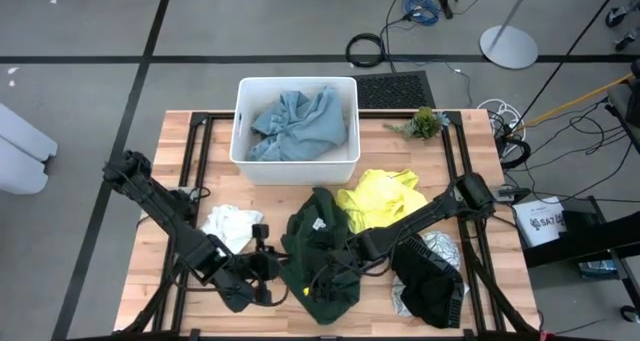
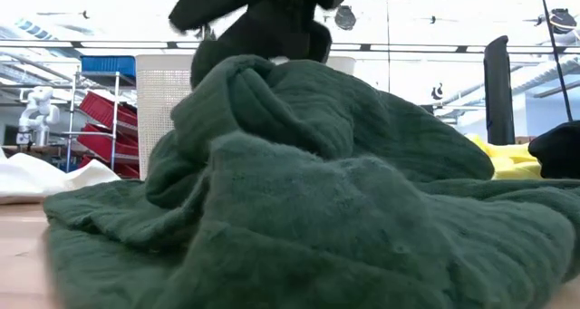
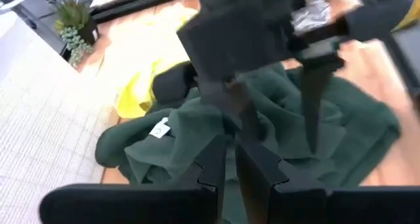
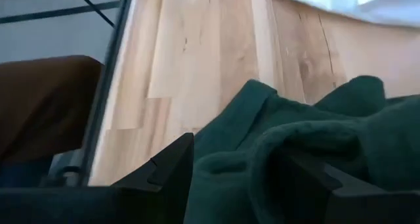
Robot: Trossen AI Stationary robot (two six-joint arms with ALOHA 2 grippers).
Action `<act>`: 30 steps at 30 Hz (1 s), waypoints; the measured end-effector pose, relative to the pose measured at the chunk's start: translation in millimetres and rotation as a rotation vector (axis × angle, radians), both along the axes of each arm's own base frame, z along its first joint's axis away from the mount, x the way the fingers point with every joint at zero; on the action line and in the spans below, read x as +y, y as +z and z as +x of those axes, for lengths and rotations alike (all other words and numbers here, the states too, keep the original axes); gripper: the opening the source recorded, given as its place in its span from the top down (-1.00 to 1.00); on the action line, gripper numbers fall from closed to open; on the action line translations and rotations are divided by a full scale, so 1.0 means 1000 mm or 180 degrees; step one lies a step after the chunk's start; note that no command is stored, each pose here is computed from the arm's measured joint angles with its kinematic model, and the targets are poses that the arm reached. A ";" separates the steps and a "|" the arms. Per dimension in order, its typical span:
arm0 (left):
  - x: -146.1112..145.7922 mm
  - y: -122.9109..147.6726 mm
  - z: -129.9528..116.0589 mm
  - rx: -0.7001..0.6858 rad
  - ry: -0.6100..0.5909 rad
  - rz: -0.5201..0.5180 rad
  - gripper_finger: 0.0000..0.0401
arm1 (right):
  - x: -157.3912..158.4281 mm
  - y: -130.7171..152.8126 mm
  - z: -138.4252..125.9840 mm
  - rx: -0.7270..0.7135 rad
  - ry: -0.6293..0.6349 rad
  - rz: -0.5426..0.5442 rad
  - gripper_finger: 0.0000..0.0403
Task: Fold laundry
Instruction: Fold the green shirt
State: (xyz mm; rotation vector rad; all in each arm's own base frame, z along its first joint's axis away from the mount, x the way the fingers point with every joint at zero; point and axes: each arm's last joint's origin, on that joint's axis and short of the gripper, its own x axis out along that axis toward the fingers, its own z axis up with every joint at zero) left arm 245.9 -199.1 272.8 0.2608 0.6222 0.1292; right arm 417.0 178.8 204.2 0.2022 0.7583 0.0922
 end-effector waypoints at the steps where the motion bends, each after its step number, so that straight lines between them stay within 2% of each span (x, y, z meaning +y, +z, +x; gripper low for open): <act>1: 0.000 -0.004 0.003 0.0023 0.0025 0.0022 0.79 | 0.001 -0.003 0.002 -0.0009 0.0011 -0.0008 0.12; 9: -0.001 -0.044 0.028 0.0339 0.0158 0.0233 0.79 | 0.005 -0.009 0.006 -0.0136 0.0128 -0.0107 0.12; 19: -0.004 -0.058 0.042 0.0316 0.0159 0.0081 0.79 | 0.007 -0.005 0.006 -0.0210 0.0113 -0.0010 0.12; 30: -0.006 -0.065 0.045 0.0404 0.0099 0.0016 0.79 | 0.001 0.036 -0.012 -0.0260 0.0060 -0.0003 0.12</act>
